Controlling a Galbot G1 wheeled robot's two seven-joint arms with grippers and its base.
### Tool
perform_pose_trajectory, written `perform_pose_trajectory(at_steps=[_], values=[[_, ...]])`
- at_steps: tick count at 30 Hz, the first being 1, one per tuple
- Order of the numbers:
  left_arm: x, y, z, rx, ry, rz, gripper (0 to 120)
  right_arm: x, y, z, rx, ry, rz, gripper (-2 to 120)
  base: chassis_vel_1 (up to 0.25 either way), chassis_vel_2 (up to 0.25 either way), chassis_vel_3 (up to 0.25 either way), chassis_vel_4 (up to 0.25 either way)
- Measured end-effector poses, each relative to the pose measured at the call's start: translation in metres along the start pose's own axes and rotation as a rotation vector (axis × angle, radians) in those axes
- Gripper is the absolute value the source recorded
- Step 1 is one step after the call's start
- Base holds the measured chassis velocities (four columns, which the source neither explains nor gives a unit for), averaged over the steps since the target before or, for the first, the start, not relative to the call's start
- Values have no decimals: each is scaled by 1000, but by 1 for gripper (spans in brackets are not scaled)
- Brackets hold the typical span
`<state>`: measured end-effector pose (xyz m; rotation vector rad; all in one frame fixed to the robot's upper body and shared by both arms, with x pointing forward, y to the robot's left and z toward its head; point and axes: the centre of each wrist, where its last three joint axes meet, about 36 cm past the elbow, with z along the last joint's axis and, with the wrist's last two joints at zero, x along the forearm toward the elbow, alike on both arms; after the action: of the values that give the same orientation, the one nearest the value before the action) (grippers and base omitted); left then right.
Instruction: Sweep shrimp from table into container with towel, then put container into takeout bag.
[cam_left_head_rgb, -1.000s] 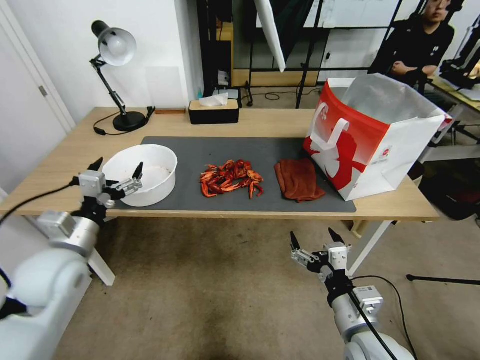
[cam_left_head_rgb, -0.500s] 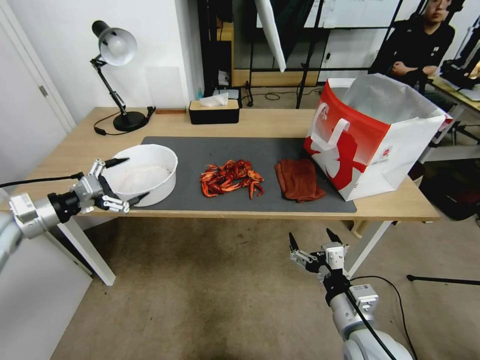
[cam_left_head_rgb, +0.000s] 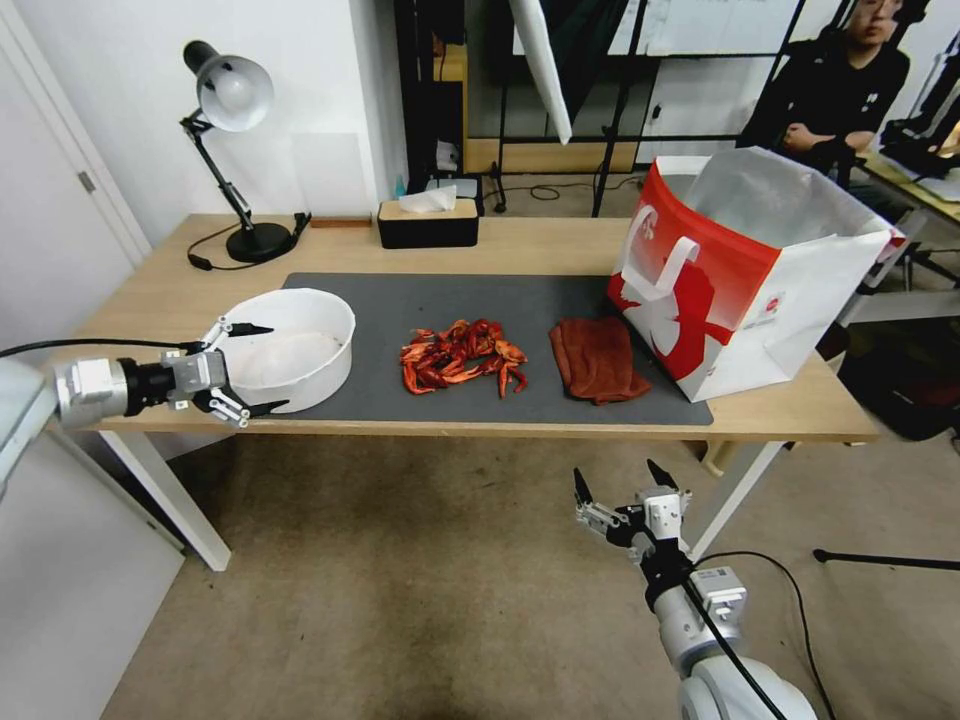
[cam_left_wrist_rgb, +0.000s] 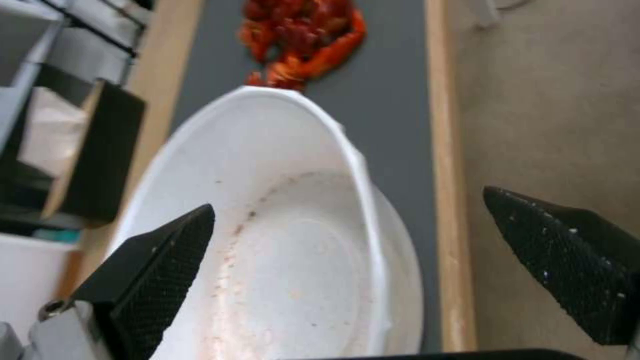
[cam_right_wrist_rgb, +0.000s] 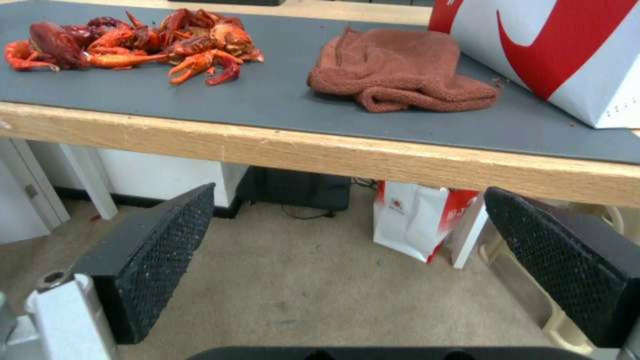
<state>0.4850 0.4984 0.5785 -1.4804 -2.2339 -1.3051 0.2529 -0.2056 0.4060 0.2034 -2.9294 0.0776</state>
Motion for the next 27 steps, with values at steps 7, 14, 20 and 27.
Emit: perform_pose_trajectory(at_steps=[7,14,20,27], values=[[-10,27,1,-60,74,136,100,1,-1,3,3,-4,4,100,0,0,0,0],[-9,41,-2,-113,131,176,100,0,0,6,2,0,3,100,0,0,0,0],[-13,52,-5,-148,157,200,100,-2,1,10,4,5,0,100,0,0,0,0],[-20,58,0,-151,174,237,90,-2,1,13,8,9,0,100,0,0,0,0]])
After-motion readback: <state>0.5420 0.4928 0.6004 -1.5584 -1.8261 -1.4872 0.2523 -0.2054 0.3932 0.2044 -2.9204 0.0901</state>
